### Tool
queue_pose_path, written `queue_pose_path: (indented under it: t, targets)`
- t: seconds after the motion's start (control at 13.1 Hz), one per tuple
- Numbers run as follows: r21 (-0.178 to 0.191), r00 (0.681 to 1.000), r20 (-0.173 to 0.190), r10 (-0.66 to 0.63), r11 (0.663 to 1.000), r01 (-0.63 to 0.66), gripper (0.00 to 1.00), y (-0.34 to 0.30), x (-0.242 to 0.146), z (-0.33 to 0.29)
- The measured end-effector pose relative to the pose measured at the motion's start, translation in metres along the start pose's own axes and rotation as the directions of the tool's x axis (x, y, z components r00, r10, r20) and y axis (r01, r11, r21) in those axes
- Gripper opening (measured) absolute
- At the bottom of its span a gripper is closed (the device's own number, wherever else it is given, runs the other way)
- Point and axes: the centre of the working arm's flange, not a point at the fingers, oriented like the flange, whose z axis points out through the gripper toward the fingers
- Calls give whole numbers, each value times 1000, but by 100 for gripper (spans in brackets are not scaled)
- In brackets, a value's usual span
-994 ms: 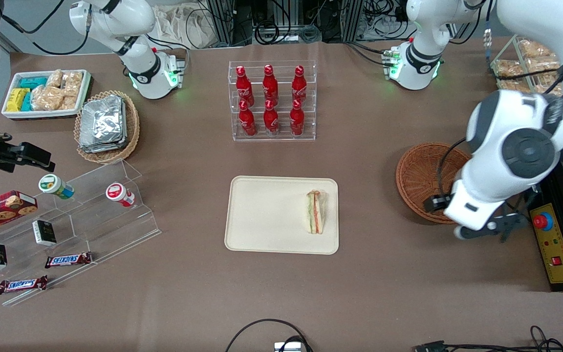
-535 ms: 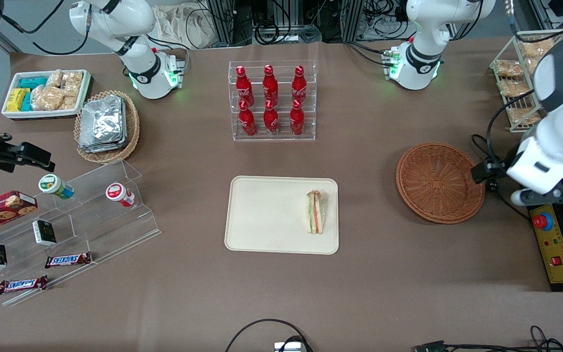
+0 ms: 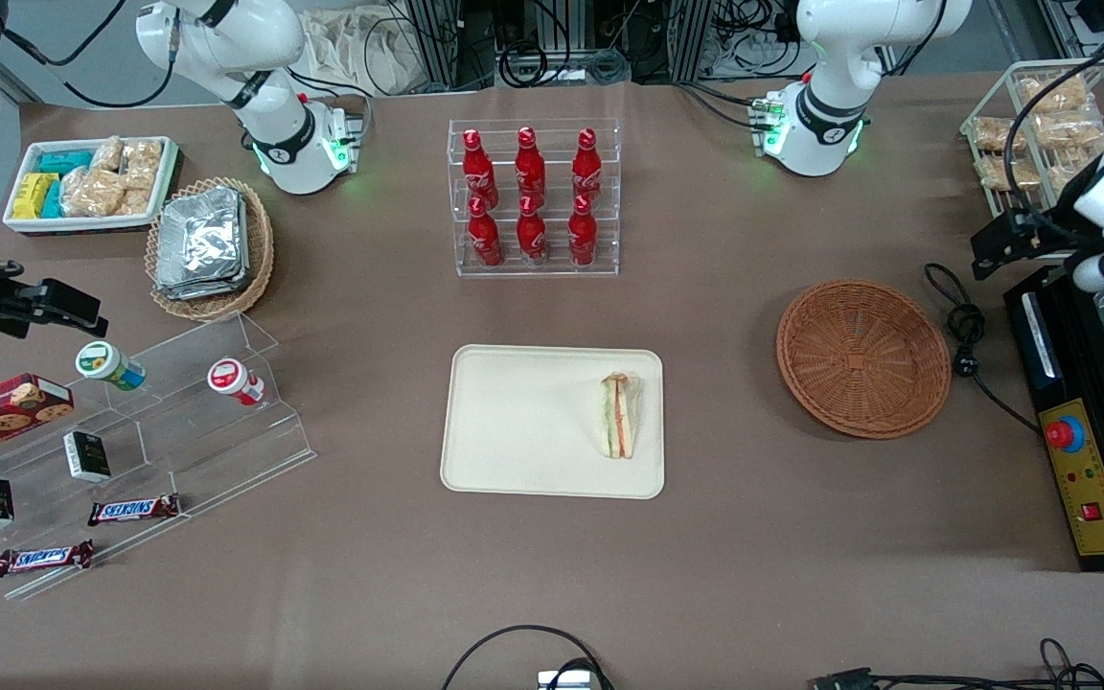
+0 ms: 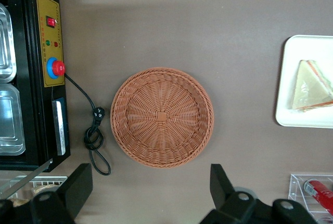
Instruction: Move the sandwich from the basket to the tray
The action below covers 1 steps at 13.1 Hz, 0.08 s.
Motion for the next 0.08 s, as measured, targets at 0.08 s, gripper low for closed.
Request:
queue_pose_path:
  t: [0.08]
  targets:
    - [-6, 1000, -4, 1, 1000, -1, 100, 1, -2, -3]
